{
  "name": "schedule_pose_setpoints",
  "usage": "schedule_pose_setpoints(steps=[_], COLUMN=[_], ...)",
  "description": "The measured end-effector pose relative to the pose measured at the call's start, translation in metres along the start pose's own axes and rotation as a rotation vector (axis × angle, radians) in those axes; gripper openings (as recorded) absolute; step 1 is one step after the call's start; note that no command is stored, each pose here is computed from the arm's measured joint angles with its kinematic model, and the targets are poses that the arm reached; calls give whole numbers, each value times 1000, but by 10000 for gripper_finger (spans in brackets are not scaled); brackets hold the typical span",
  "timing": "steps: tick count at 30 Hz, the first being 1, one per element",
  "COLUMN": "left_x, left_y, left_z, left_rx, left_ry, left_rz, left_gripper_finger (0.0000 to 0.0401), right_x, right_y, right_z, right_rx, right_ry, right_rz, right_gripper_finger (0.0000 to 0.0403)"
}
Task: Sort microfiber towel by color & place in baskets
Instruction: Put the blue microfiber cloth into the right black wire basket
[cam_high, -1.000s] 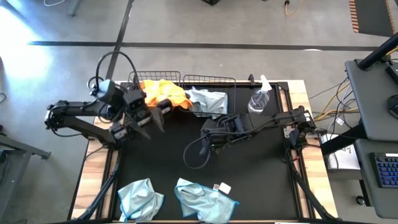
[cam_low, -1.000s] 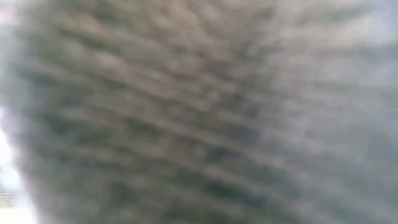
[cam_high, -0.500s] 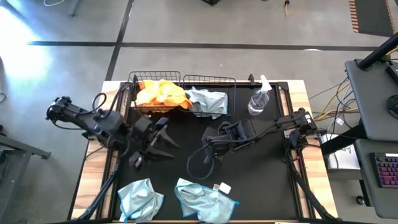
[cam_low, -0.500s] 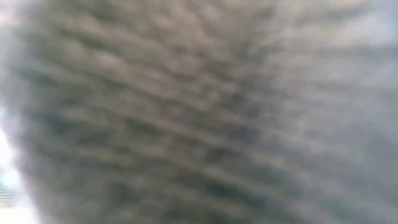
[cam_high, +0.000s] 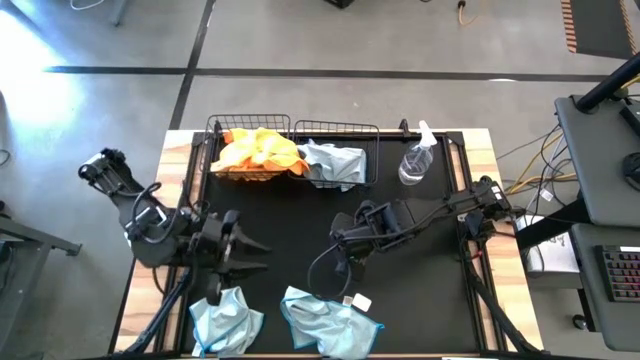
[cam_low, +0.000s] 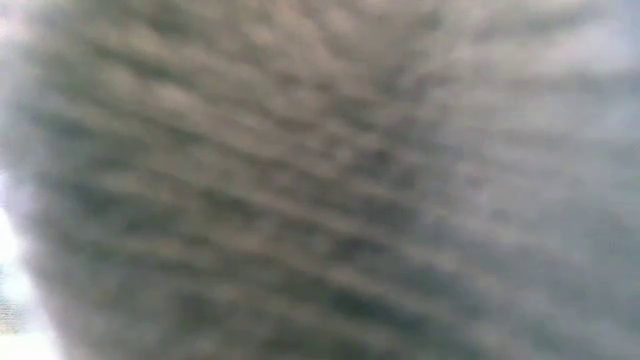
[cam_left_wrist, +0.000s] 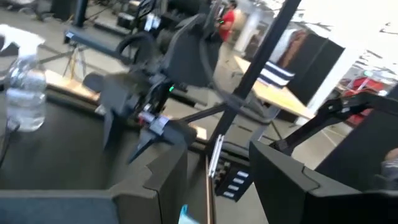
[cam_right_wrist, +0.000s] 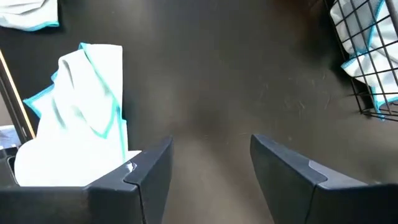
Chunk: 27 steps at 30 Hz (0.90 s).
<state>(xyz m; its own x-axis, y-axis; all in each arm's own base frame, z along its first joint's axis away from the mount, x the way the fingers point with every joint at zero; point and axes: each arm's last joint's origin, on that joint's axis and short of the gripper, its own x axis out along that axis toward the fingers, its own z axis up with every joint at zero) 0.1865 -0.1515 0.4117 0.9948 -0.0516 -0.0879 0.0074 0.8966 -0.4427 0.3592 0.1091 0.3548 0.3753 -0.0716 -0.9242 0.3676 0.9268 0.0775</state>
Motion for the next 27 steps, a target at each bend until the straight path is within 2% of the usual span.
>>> schedule_pose_setpoints(steps=[11, 15, 22, 27], left_x=[9, 15, 24, 27], left_y=[6, 4, -1, 2], left_z=[-33, -41, -57, -70], left_rx=[-103, -119, -168, -186], left_ry=[151, 177, 300, 374], left_rz=[158, 162, 117, 163], left_gripper_finger=[158, 158, 158, 158], right_x=[1, 2, 5, 11], right_y=[6, 8, 16, 25], right_z=[-6, -8, -17, -29], right_rx=[6, 16, 36, 55], right_ry=[9, 14, 32, 62], right_rz=[2, 1, -1, -7], right_gripper_finger=[208, 208, 208, 208])
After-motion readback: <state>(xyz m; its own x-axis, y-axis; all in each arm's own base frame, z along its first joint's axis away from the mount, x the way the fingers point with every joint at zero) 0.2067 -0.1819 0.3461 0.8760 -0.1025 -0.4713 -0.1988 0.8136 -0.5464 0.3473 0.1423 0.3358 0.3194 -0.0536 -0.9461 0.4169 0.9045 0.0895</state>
